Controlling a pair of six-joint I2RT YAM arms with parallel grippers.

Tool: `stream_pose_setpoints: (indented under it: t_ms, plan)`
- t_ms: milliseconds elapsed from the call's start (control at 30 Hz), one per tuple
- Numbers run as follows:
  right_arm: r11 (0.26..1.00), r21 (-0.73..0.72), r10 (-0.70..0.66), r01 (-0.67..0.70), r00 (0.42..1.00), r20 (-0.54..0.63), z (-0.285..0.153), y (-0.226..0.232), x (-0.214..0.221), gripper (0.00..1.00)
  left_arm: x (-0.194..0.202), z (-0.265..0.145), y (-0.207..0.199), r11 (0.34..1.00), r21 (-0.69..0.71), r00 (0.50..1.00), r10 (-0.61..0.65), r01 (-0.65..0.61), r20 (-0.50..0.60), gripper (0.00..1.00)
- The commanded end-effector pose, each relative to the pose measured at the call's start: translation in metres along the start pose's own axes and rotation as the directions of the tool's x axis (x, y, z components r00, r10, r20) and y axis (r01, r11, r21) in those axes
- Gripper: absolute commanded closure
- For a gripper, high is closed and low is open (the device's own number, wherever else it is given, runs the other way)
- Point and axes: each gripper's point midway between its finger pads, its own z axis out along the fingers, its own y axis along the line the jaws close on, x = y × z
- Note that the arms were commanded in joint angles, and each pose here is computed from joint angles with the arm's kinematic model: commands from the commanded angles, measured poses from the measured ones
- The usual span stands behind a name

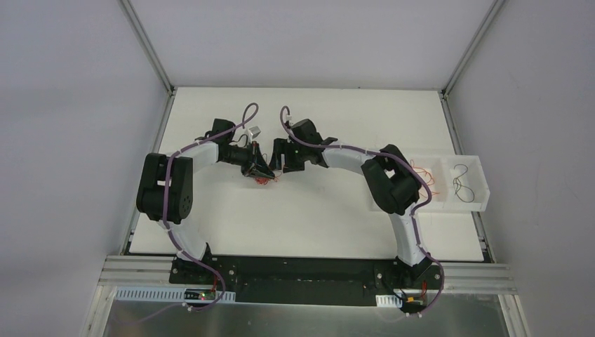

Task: Untangle the cables

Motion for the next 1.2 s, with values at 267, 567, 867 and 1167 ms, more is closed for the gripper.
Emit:
stream_pose_setpoints:
  t_ms: [267, 567, 867, 1167]
  plan:
    - [0.974, -0.215, 0.092, -0.065, 0.989, 0.117, -0.001, 0.041, -0.019, 0.33, 0.001, -0.015, -0.056, 0.982, 0.172, 0.997, 0.082, -0.081, 0.0, 1.0]
    - [0.989, -0.138, 0.076, -0.054, 0.985, 0.157, -0.008, 0.031, -0.027, 0.55, 0.03, -0.034, -0.149, 0.91, 0.282, 0.95, 0.312, -0.305, 0.023, 1.0]
    - [0.996, -0.008, 0.089, -0.088, 0.982, 0.167, -0.047, -0.027, -0.031, 1.0, 0.037, -0.084, -0.227, 0.803, 0.289, 0.853, 0.485, -0.521, 0.191, 1.0]
    - [0.982, 0.155, 0.082, -0.108, 0.983, 0.167, -0.086, -0.097, -0.033, 1.0, 0.048, -0.147, -0.297, 0.678, 0.208, 0.696, 0.605, -0.705, 0.387, 1.0]
